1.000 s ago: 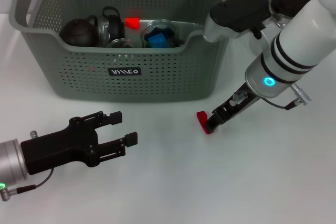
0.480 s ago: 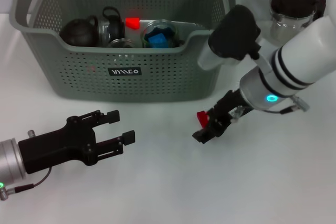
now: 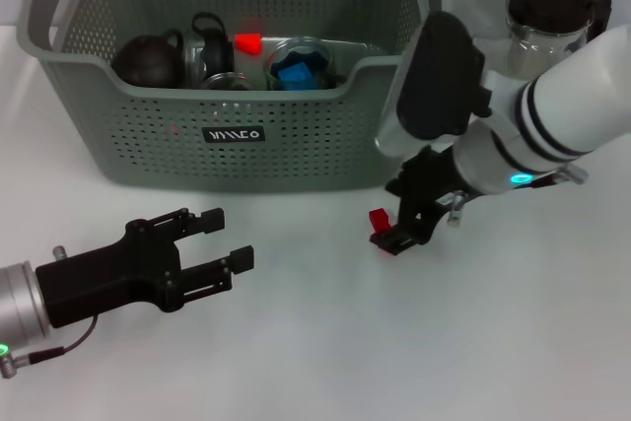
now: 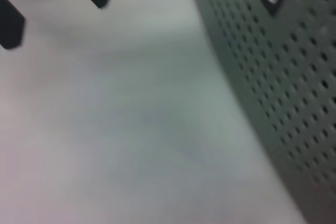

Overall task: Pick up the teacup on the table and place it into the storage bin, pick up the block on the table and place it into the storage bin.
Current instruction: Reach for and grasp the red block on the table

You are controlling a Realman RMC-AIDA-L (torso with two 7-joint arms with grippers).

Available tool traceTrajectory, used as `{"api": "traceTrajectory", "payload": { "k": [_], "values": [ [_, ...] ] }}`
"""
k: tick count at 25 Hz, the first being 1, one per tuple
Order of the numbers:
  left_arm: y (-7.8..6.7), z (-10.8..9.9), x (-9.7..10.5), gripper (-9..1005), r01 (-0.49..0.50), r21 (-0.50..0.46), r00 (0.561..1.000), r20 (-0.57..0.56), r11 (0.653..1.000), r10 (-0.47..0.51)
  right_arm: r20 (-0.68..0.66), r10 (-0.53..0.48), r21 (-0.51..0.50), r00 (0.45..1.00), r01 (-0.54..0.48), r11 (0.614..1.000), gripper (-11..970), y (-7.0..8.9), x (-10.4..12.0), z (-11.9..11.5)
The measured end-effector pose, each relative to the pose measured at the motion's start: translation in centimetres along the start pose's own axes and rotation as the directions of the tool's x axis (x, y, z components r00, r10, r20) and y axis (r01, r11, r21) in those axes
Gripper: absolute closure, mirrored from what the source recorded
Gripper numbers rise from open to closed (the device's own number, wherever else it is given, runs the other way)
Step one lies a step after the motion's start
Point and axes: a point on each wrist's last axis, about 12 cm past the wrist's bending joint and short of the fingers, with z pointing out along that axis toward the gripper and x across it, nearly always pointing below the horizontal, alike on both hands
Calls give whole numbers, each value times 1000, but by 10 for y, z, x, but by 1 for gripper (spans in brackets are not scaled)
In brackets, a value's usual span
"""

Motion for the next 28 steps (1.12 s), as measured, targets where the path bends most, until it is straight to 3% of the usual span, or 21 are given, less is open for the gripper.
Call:
{"api": "traceTrajectory", "payload": {
  "k": [12,28],
  "values": [
    [0,-2,3,251,6,-12,1000,-3,1000,-6,48,1,10,999,-1,1000,218,8,1,26],
    [0,-2,3,249,7,-15,1000,-5,1000,-7,15,19,-9,1000,-19,1000,219,13,8,32]
  ]
}}
